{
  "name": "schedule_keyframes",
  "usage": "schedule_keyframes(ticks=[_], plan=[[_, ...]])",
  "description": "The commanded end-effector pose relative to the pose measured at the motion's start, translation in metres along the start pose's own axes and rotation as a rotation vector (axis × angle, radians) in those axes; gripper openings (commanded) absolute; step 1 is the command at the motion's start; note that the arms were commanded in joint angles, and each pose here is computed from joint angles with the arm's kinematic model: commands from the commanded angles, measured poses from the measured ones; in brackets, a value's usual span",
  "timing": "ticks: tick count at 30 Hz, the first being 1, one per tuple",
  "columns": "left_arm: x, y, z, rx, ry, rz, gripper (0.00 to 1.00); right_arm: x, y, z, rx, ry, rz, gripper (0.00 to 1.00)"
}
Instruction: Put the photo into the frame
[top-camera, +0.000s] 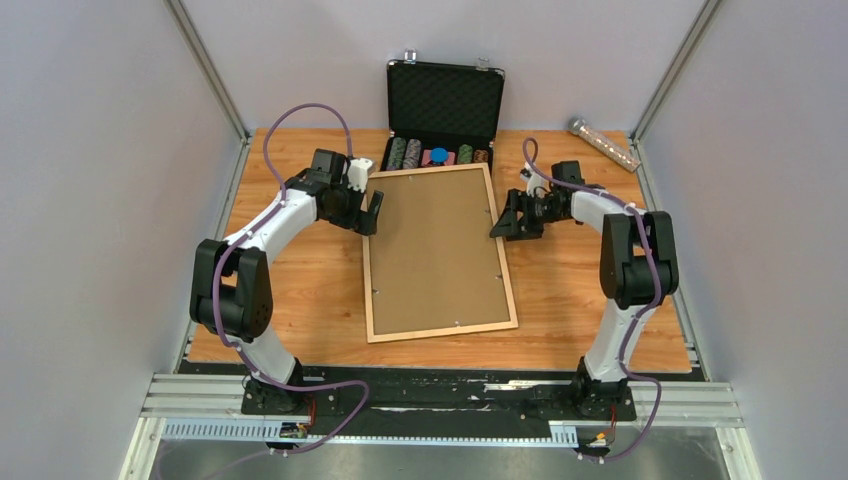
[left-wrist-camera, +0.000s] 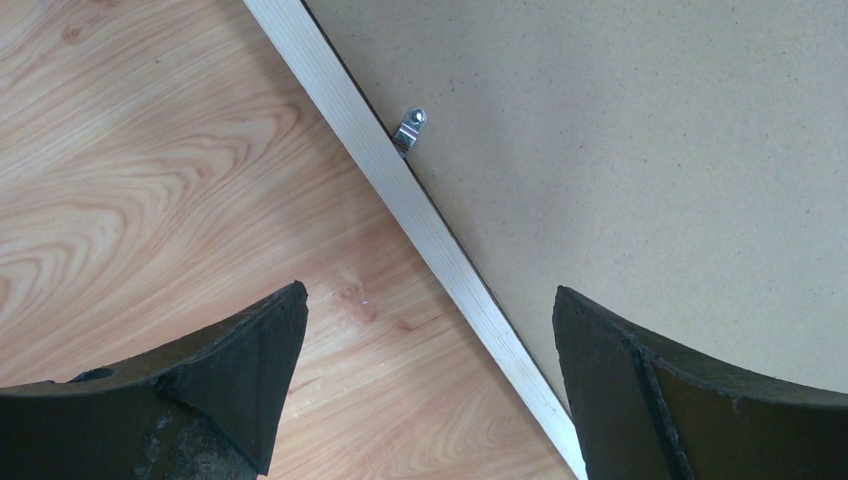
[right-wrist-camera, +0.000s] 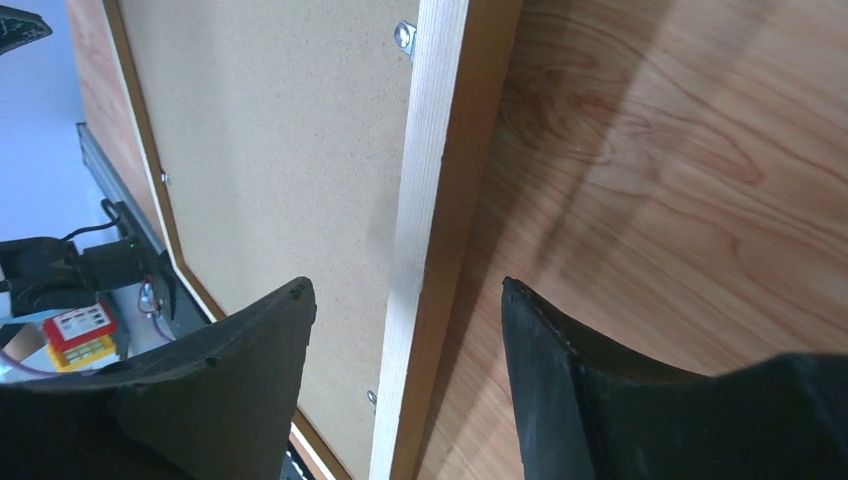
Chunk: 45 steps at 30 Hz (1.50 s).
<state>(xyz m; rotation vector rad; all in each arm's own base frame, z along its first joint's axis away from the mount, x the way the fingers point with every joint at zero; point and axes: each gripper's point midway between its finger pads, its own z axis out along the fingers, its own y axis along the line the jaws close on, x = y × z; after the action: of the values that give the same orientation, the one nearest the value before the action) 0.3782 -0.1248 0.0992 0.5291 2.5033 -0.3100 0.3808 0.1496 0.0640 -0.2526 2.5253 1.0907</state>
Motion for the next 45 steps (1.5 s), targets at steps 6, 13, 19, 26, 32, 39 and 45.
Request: schedule_keyframes(ticks=[6,13,19,26,32,39,45], plan=[[-0.006,0.002,-0.005,0.001,-0.027,0.015,1.00,-0.010,0.007,0.012,-0.140,-0.006,-0.023,0.68],[-0.006,0.003,-0.007,-0.002,-0.031,0.017,1.00,-0.009,0.005,0.019,-0.207,-0.001,-0.045,0.66],[-0.006,0.004,-0.007,-0.002,-0.030,0.015,1.00,-0.002,0.004,0.024,-0.239,0.014,-0.023,0.64],[-0.006,0.004,-0.007,-0.001,-0.029,0.012,1.00,-0.003,0.005,0.026,-0.272,0.019,0.001,0.62],[-0.006,0.004,-0.007,-0.001,-0.030,0.014,1.00,-0.005,0.006,0.031,-0.322,0.031,0.048,0.58],[-0.006,0.005,-0.006,-0.002,-0.030,0.012,1.00,-0.004,0.006,0.034,-0.359,0.041,0.065,0.55],[-0.006,0.004,-0.004,0.004,-0.027,0.011,1.00,0.000,0.007,0.036,-0.388,0.053,0.085,0.54]])
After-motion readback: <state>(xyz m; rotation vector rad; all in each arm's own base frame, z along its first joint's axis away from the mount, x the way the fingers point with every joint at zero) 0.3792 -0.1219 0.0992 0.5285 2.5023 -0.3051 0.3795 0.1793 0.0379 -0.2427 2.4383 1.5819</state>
